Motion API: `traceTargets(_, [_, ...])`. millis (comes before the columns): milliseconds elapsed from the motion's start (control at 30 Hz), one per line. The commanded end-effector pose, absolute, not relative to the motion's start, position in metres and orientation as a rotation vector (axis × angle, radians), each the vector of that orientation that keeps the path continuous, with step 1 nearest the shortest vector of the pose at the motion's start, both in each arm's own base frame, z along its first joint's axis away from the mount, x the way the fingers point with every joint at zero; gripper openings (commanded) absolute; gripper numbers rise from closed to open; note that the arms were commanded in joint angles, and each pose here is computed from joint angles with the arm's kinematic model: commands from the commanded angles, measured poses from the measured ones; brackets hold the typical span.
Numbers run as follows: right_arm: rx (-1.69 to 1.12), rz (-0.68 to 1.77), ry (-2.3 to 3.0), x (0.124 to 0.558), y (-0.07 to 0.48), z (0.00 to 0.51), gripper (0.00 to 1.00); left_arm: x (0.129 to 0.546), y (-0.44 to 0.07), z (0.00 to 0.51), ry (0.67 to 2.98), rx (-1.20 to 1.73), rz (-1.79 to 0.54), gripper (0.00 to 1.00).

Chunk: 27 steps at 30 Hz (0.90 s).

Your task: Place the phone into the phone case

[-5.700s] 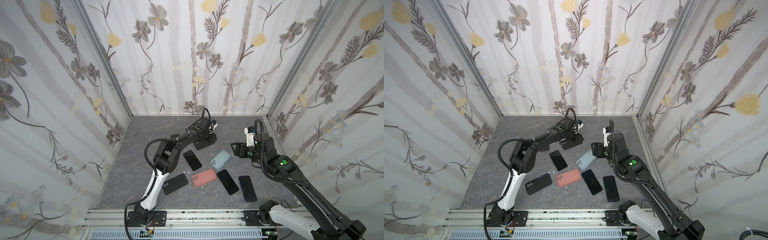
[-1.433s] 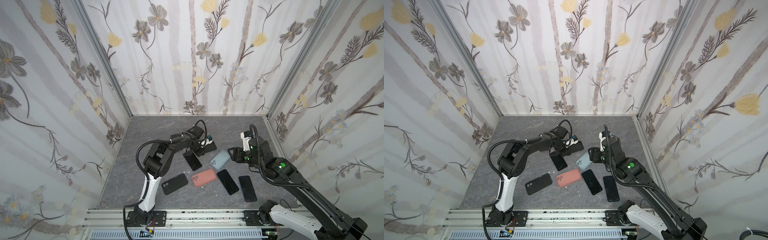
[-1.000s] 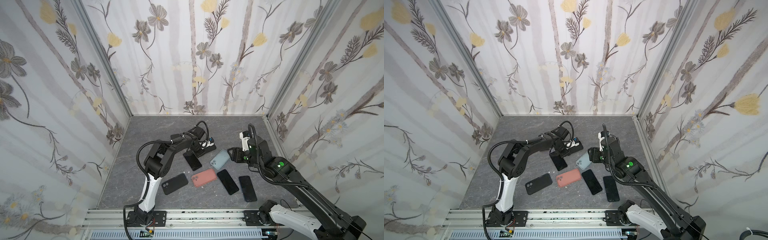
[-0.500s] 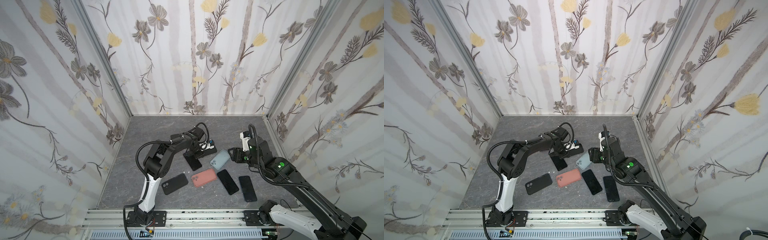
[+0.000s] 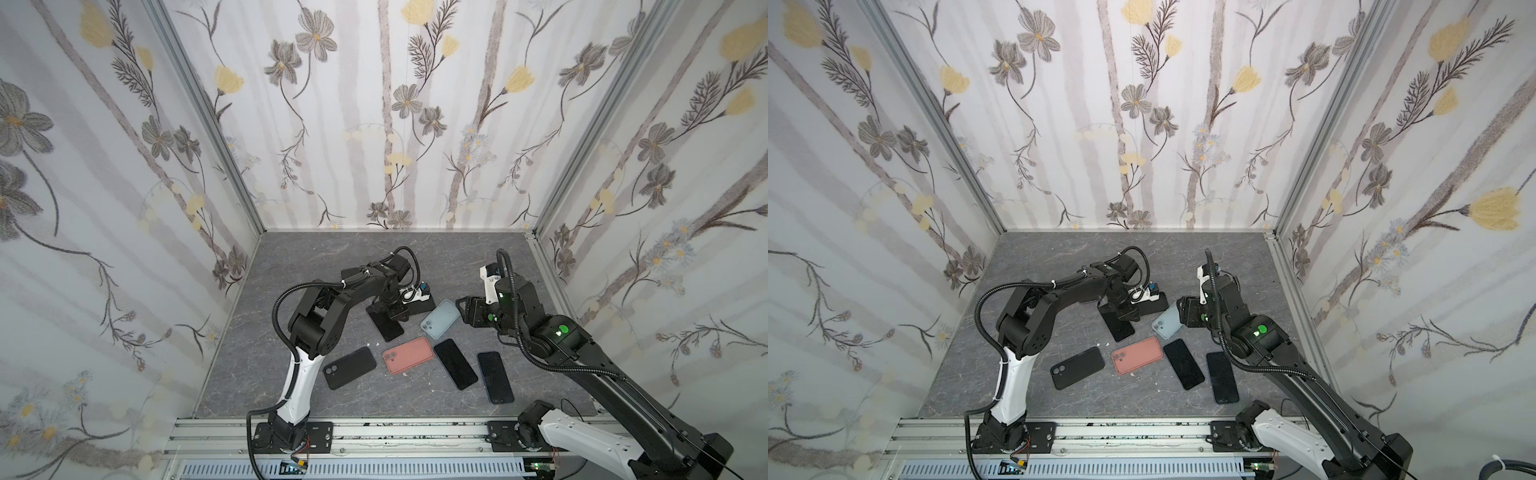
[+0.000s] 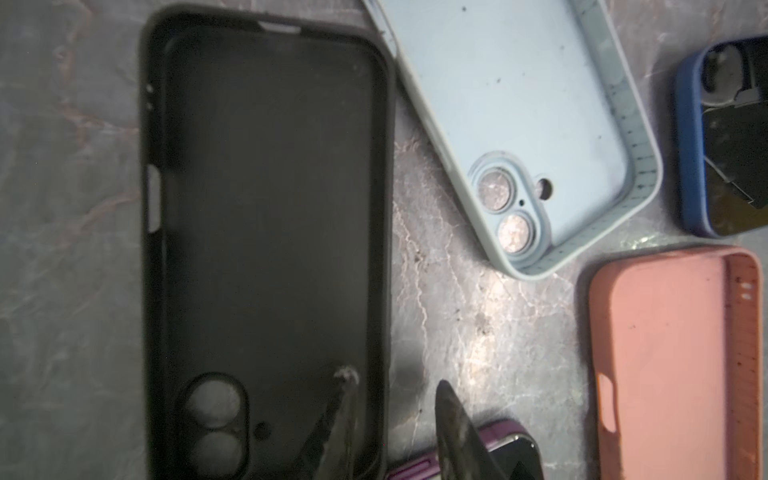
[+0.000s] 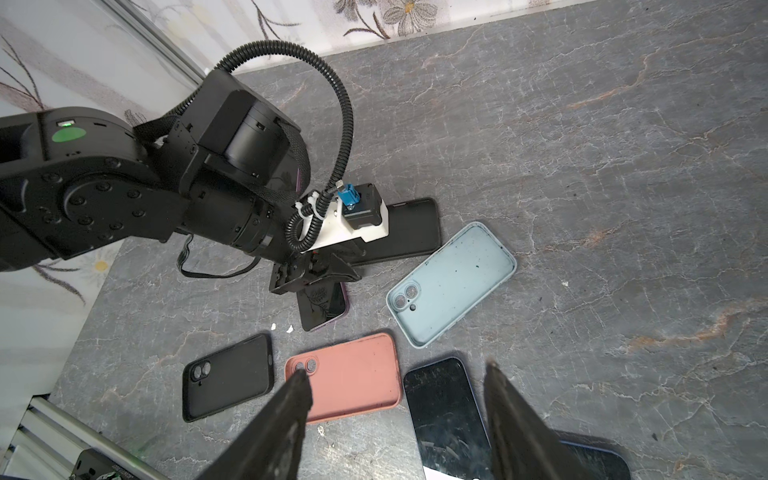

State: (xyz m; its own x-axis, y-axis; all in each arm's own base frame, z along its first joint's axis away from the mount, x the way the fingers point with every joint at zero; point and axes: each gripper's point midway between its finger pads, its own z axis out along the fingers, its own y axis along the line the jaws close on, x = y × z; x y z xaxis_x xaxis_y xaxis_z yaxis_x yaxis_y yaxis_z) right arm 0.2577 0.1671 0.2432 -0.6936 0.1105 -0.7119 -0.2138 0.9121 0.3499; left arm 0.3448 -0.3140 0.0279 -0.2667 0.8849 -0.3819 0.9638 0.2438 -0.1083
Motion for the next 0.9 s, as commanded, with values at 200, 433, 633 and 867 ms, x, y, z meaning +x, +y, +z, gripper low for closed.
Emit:
traceTargets(200, [0.026, 0.467, 2.415, 0.227, 0.145, 0.2, 0.65, 0.365, -0.329, 0.068, 2.167, 1.603, -0.393, 0.4])
traceTargets(433, [0.07, 0.51, 2.372, 0.218, 0.138, 0.208, 0.65, 0.341, -0.359, 0.042, 2.213, 1.613, -0.412, 0.34])
traceTargets(633, [0.077, 0.514, 2.346, 0.216, 0.134, 0.218, 0.64, 0.337, -0.37, 0.034, 2.218, 1.593, -0.408, 0.27])
traceTargets(867, [0.071, 0.506, 2.364, 0.214, 0.134, 0.212, 0.64, 0.331, -0.382, 0.03, 2.199, 1.619, -0.386, 0.26])
